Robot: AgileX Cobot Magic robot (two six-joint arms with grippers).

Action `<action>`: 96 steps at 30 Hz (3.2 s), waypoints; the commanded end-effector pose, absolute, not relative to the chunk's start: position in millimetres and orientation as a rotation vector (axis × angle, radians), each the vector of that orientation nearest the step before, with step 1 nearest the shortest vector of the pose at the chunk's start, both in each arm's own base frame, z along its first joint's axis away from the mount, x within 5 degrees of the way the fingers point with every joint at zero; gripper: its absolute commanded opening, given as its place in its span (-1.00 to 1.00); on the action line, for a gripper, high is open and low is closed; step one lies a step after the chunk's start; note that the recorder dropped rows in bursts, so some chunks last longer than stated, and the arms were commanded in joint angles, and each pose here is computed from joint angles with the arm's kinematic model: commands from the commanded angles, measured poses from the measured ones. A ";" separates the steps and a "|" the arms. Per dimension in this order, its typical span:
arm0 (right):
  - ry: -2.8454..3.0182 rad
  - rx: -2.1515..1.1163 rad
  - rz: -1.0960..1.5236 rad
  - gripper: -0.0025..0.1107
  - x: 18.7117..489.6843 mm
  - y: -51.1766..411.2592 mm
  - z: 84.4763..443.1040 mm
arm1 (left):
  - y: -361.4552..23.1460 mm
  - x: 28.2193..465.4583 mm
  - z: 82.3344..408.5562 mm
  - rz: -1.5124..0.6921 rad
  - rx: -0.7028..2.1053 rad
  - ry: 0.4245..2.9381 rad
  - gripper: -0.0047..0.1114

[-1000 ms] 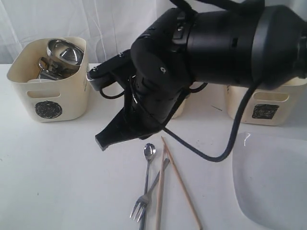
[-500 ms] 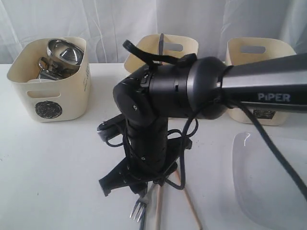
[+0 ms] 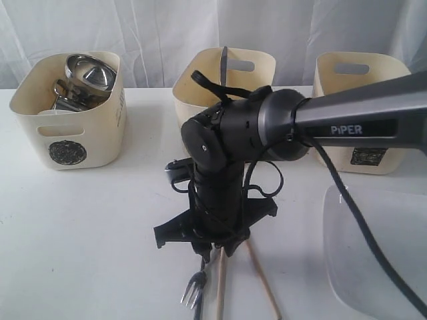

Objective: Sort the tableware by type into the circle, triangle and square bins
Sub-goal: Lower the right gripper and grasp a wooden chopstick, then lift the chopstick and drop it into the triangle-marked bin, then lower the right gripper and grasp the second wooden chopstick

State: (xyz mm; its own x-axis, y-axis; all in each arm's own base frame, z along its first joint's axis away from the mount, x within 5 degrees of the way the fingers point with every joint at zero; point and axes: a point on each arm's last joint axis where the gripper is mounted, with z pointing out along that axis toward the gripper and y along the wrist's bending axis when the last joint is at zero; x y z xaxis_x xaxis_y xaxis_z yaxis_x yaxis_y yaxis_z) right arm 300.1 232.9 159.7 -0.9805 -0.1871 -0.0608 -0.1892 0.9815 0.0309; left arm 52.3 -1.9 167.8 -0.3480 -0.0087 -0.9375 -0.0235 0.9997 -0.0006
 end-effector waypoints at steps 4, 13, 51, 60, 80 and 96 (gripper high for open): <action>3.086 -0.238 0.005 -0.37 311.2 223.4 140.0 | -2.0 52.2 167.2 0.012 -0.024 1.922 -0.91; 3.041 -0.296 0.043 -0.85 314.7 226.1 139.7 | -2.0 52.2 167.2 0.012 -0.024 1.922 -0.91; 1.764 -0.091 0.467 -0.96 407.9 158.9 346.1 | -2.0 52.2 167.2 0.014 -0.022 1.922 -0.91; 1.623 -0.150 0.280 -0.90 458.8 131.6 289.2 | -2.0 52.2 167.2 0.014 -0.022 1.922 -0.91; 2.106 -0.207 0.217 -0.27 413.8 114.8 311.7 | -2.0 52.2 167.2 0.014 -0.022 1.922 -0.91; 3.020 -0.570 0.134 -0.96 272.7 141.7 250.7 | -2.0 52.2 167.2 0.015 -0.020 1.922 -0.91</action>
State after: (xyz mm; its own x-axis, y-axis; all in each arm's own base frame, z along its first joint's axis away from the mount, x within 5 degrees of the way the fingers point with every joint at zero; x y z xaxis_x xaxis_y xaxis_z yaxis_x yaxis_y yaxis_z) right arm 289.1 132.8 271.6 -0.9358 -0.3207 -0.1468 -0.3330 0.9404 0.0687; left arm 52.3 -1.9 167.8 -0.3482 -0.0004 -0.9374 -0.0206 0.9998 0.0072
